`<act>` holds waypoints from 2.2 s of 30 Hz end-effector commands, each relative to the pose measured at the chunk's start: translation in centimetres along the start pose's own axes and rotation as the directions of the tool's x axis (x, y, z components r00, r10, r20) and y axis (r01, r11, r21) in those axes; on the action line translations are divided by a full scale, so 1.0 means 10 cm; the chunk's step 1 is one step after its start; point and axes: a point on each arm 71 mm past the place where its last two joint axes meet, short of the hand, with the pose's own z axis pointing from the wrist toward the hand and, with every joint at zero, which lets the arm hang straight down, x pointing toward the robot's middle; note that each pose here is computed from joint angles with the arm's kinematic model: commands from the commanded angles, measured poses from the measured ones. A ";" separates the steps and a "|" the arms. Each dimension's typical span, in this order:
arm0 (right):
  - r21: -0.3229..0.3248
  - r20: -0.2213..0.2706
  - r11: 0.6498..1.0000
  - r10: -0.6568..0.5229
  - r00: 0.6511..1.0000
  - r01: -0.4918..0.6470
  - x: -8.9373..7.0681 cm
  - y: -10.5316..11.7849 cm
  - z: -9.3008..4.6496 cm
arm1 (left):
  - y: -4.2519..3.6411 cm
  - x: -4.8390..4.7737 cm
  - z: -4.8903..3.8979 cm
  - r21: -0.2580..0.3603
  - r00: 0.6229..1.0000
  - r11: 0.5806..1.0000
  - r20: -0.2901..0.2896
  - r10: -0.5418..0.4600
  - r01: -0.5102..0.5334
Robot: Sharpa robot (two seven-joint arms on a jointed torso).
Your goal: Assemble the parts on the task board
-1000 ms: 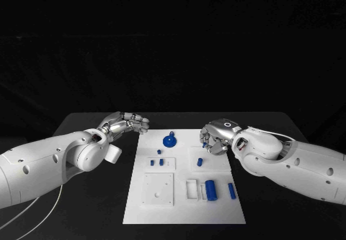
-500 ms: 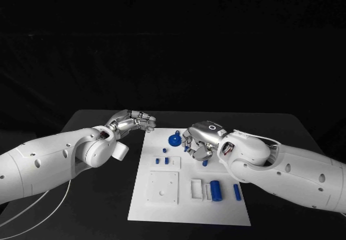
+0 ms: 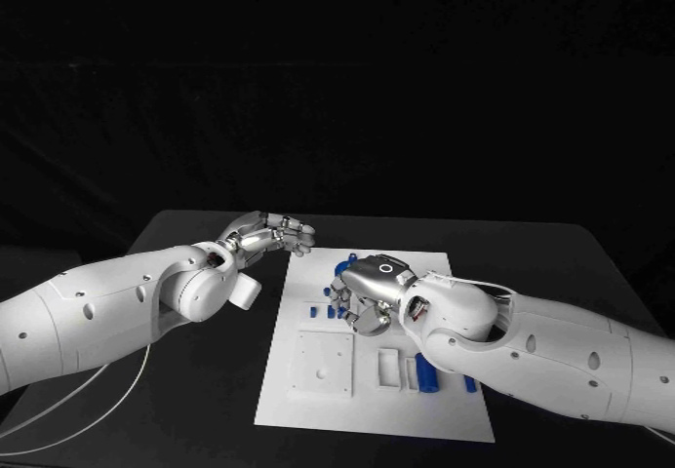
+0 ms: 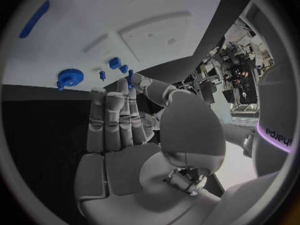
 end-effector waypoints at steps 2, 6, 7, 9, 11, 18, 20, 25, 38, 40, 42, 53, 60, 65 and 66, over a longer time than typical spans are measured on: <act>-0.035 -0.032 0.999 -0.042 0.999 0.040 0.09 0.08 0.02 | -0.017 0.017 0.013 0.012 1.000 1.000 -0.003 -0.010 0.010; -0.046 -0.048 0.998 -0.052 0.997 0.050 0.16 0.12 0.01 | -0.016 0.013 0.017 0.012 1.000 1.000 -0.001 -0.010 0.010; -0.048 -0.051 0.997 -0.056 0.997 0.054 0.17 0.12 0.00 | -0.016 0.011 0.017 0.012 1.000 1.000 -0.001 -0.010 0.010; -0.051 -0.059 0.996 -0.069 0.996 0.066 0.20 0.12 -0.01 | -0.016 0.012 0.018 0.012 1.000 1.000 -0.001 -0.010 0.010; -0.050 -0.068 0.996 -0.071 0.995 0.068 0.22 0.12 -0.03 | -0.016 0.014 0.019 0.013 1.000 1.000 -0.002 -0.011 0.011; -0.053 -0.094 0.997 -0.069 0.993 0.064 0.27 0.13 -0.09 | -0.015 0.010 0.019 0.011 1.000 1.000 0.000 -0.010 0.010; -0.053 -0.098 0.997 -0.070 0.993 0.065 0.28 0.13 -0.10 | -0.015 0.012 0.020 0.011 1.000 1.000 -0.001 -0.010 0.010; -0.055 -0.111 0.996 -0.071 0.991 0.066 0.32 0.14 -0.12 | -0.016 0.015 0.020 0.011 1.000 1.000 -0.002 -0.010 0.010; -0.062 -0.134 0.996 -0.067 0.989 0.059 0.39 0.19 -0.11 | -0.018 0.021 0.021 0.014 1.000 1.000 -0.004 -0.011 0.011; -0.063 -0.134 0.996 -0.065 0.989 0.057 0.41 0.20 -0.11 | -0.017 0.017 0.020 0.013 1.000 1.000 -0.002 -0.011 0.011; -0.064 -0.137 0.997 -0.061 0.989 0.053 0.43 0.21 -0.10 | -0.016 0.013 0.019 0.013 1.000 1.000 -0.001 -0.010 0.011; -0.063 -0.148 0.997 -0.055 0.987 0.046 0.51 0.23 -0.11 | -0.015 0.008 0.016 0.012 1.000 1.000 -0.001 -0.010 0.010; -0.059 -0.141 0.997 -0.064 0.988 0.056 0.51 0.22 -0.10 | -0.015 0.005 0.015 0.012 1.000 1.000 0.000 -0.010 0.010; -0.060 -0.131 0.997 -0.065 0.989 0.058 0.50 0.22 -0.11 | -0.014 0.004 0.015 0.012 1.000 1.000 0.000 -0.010 0.010; -0.060 -0.130 0.997 -0.066 0.989 0.058 0.50 0.22 -0.11 | -0.014 0.003 0.015 0.012 1.000 1.000 0.000 -0.010 0.010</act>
